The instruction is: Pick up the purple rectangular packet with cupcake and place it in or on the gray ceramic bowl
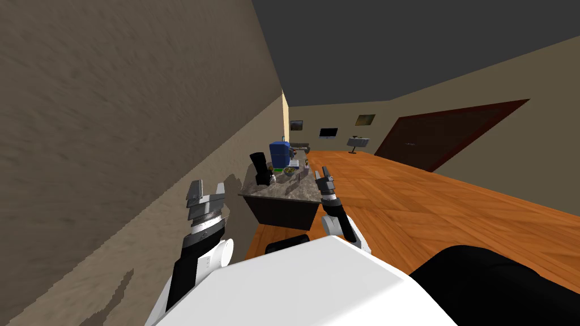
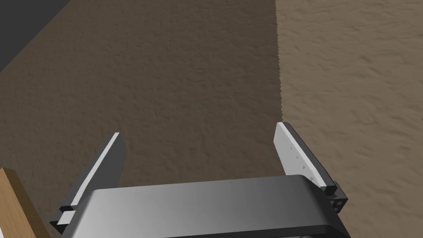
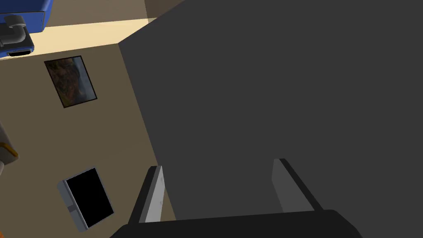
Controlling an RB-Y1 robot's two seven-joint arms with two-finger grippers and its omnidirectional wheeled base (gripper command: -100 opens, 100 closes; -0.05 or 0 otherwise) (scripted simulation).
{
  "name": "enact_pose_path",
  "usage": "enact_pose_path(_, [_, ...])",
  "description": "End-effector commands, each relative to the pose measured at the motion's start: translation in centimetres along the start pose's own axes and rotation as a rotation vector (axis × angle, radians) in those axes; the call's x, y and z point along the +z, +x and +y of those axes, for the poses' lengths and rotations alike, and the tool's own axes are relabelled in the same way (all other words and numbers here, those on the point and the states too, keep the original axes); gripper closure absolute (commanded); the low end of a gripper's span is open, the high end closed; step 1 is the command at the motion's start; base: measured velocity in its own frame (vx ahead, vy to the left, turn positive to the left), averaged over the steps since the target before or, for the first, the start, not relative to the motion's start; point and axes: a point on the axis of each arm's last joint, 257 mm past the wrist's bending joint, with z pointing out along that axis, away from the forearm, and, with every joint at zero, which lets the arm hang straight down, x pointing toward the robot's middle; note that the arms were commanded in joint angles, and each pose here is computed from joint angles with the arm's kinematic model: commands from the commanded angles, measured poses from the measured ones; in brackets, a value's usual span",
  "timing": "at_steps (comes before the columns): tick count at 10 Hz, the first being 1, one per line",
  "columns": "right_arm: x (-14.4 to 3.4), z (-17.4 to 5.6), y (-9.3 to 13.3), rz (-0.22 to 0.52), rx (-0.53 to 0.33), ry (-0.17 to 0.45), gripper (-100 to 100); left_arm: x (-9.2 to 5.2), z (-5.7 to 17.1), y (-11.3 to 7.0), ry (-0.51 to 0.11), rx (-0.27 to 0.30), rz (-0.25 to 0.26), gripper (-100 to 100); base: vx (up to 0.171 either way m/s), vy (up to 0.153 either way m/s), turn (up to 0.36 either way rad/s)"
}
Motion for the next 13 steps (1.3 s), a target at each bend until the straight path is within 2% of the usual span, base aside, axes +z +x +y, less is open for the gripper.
enact_pose_path(1, [-0.1,-0.7,0.3,0.033,-0.041,0.019,-100,0.0,0.0,0.0,0.000,0.000,0.000,0,0.008,0.011,-0.012])
enact_pose_path(4, [-0.1,-2.8,0.4,0.079,-0.153,0.065,-100,0.0,0.0,0.0,0.000,0.000,0.000,0,0.023,0.040,-0.022])
enact_pose_path(13, [-0.1,-9.6,-1.1,0.146,-0.526,0.205,-100,0.0,0.0,0.0,0.000,0.000,0.000,0,0.035,0.053,-0.027])
